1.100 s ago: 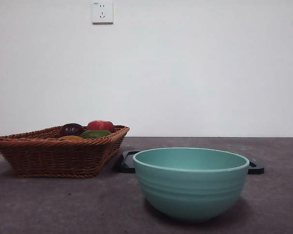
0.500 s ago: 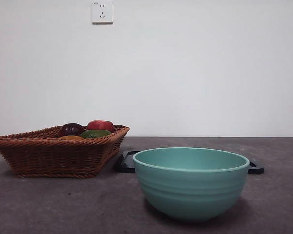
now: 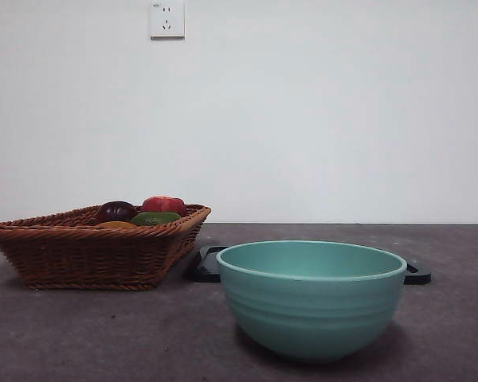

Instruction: Pick up the wifruite, put it on the bowl, pick up the plate, put it on desk

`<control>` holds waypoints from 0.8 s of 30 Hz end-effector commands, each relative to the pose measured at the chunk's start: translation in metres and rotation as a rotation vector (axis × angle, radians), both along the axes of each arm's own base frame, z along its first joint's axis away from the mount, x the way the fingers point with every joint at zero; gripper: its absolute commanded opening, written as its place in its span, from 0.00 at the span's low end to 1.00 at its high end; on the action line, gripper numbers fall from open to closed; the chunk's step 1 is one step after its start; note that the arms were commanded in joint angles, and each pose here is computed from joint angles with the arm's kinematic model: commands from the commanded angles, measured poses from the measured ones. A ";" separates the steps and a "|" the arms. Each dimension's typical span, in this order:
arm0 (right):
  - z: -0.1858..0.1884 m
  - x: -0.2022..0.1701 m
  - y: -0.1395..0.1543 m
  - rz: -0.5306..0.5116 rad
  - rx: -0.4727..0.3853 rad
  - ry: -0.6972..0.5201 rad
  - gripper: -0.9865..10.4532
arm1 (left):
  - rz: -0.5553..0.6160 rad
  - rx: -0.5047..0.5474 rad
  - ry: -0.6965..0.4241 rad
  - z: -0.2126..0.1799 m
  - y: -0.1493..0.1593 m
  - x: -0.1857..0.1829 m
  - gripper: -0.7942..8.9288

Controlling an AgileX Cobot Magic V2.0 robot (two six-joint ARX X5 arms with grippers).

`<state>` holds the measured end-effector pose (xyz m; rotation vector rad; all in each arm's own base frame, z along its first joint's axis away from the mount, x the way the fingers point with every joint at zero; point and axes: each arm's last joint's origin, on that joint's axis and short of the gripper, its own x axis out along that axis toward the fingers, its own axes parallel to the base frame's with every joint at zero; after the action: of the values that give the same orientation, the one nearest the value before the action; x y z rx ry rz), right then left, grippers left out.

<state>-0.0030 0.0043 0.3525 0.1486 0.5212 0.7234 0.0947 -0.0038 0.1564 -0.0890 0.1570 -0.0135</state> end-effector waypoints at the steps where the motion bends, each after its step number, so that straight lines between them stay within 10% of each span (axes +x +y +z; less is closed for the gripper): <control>1: 0.004 0.000 0.000 0.010 0.002 -0.020 0.10 | 0.003 0.005 0.025 -0.008 0.000 0.001 0.09; 24: 0.004 0.000 0.000 0.003 0.002 -0.020 0.10 | 0.003 0.006 0.024 -0.007 0.000 0.001 0.09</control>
<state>-0.0030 0.0043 0.3525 0.1490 0.5210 0.7219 0.0947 -0.0038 0.1564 -0.0890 0.1574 -0.0139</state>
